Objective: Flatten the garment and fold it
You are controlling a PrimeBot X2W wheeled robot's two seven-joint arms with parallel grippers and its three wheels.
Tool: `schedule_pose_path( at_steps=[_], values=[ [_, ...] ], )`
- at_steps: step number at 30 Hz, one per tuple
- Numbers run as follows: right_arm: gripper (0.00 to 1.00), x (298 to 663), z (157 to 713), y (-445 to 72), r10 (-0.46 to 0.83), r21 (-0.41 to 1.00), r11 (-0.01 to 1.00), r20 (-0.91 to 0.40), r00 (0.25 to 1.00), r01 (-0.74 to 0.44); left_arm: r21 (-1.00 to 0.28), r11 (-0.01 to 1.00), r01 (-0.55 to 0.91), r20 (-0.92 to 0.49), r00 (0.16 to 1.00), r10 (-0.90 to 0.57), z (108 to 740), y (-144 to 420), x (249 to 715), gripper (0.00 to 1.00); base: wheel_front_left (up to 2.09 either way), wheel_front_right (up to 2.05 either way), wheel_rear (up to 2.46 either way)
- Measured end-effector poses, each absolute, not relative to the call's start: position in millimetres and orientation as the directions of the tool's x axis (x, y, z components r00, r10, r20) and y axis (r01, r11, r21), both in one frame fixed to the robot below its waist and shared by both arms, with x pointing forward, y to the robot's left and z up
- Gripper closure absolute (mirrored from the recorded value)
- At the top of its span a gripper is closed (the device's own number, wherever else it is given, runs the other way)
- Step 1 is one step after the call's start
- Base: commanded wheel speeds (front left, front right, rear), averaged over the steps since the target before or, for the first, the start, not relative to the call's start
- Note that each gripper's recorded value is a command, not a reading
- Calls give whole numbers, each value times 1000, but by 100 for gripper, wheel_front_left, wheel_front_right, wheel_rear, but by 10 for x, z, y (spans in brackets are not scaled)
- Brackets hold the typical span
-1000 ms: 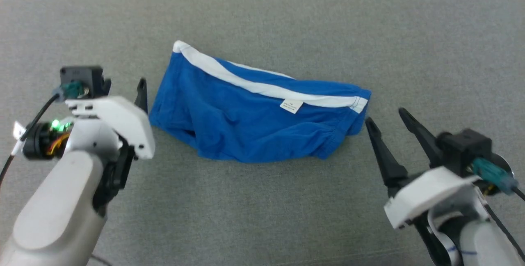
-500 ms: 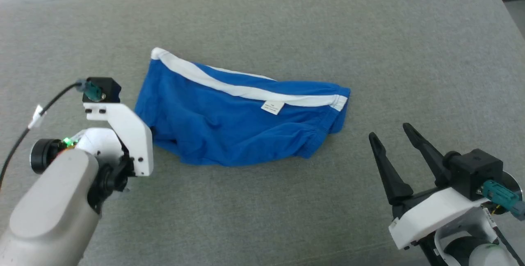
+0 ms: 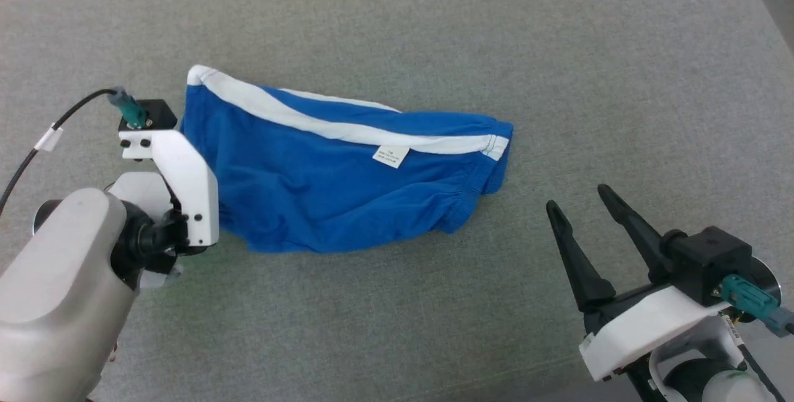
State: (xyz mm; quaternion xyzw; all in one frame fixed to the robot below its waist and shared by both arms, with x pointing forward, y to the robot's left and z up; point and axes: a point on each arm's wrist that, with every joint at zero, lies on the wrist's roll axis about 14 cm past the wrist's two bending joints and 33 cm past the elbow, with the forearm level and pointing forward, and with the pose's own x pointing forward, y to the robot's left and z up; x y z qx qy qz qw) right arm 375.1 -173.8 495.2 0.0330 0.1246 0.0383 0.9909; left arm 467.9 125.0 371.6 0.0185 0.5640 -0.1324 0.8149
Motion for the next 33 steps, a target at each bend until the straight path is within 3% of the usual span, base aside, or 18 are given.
schedule_pose_path(
  at_steps=[3,10,14,21,26,33],
  values=[
    [0,3746,4920,-1735,87,83,994,-262,961,-68,-115,971,211,-905,380,-190,3725,1264,4683,100,0,0,0],
    [0,3691,4696,-1708,123,178,982,-375,919,-59,-59,984,170,-779,609,-152,3861,1337,4630,100,0,0,0],
    [0,3780,4622,-1605,178,222,971,-432,884,-87,-37,983,181,-725,672,-151,3956,1397,4487,100,0,0,0],
    [0,4051,4534,-1296,304,282,943,-515,802,-176,-10,981,196,-664,732,-153,4200,1495,4432,100,0,0,0],
    [0,4147,4329,-1115,373,328,922,-609,699,-206,-9,981,196,-664,732,-152,4193,1516,4415,100,0,0,0],
    [0,4114,3904,-1026,381,322,924,-738,556,-206,-20,980,198,-667,727,-161,4135,1509,4427,100,0,0,0]
  ],
)
